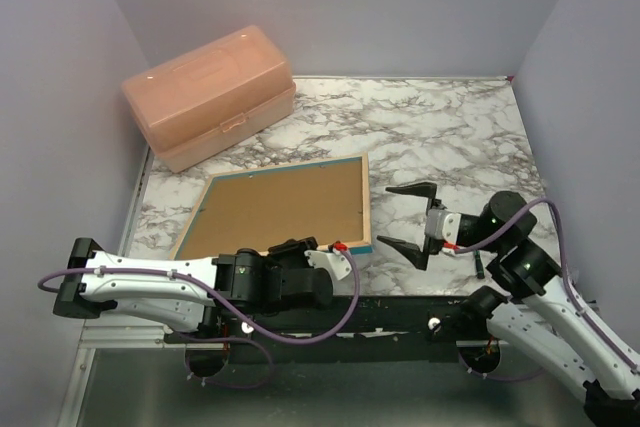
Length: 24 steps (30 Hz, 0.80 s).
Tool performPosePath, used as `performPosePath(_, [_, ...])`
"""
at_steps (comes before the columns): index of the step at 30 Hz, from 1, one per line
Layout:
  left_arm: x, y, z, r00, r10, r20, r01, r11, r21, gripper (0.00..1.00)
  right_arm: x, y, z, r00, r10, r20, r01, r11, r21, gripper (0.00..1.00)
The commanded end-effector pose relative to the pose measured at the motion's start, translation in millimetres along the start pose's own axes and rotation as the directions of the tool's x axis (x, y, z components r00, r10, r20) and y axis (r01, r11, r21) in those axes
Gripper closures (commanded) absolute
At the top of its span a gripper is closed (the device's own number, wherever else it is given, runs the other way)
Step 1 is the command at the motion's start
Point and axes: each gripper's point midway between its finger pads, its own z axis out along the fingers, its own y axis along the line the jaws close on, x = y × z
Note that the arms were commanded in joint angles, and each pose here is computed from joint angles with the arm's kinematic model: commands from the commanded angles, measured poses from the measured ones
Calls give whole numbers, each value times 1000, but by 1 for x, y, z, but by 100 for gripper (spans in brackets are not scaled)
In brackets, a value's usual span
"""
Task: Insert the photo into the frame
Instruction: Turn over the photo frame at the center of the board.
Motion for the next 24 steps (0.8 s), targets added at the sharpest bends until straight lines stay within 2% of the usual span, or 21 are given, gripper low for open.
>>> performPosePath(1, [-41, -21, -21, 953, -281, 112, 255, 945, 206, 72, -2, 16, 10, 979, -197, 61, 204, 964, -168, 0])
performPosePath(8, [-48, -11, -35, 932, -333, 141, 293, 925, 241, 72, 5, 28, 18, 975, -197, 106, 218, 944, -248, 3])
performPosePath(18, [-61, -8, -45, 924, -338, 176, 282, 917, 281, 72, -2, 44, 34, 957, -146, 251, 223, 923, -313, 16])
performPosePath(22, [-68, -7, -46, 924, -336, 184, 277, 917, 286, 72, 1, 47, 46, 957, -126, 261, 212, 917, -338, 23])
performPosePath(24, [-70, -7, -47, 924, -334, 186, 274, 918, 286, 72, 4, 50, 51, 959, -116, 260, 207, 911, -356, 29])
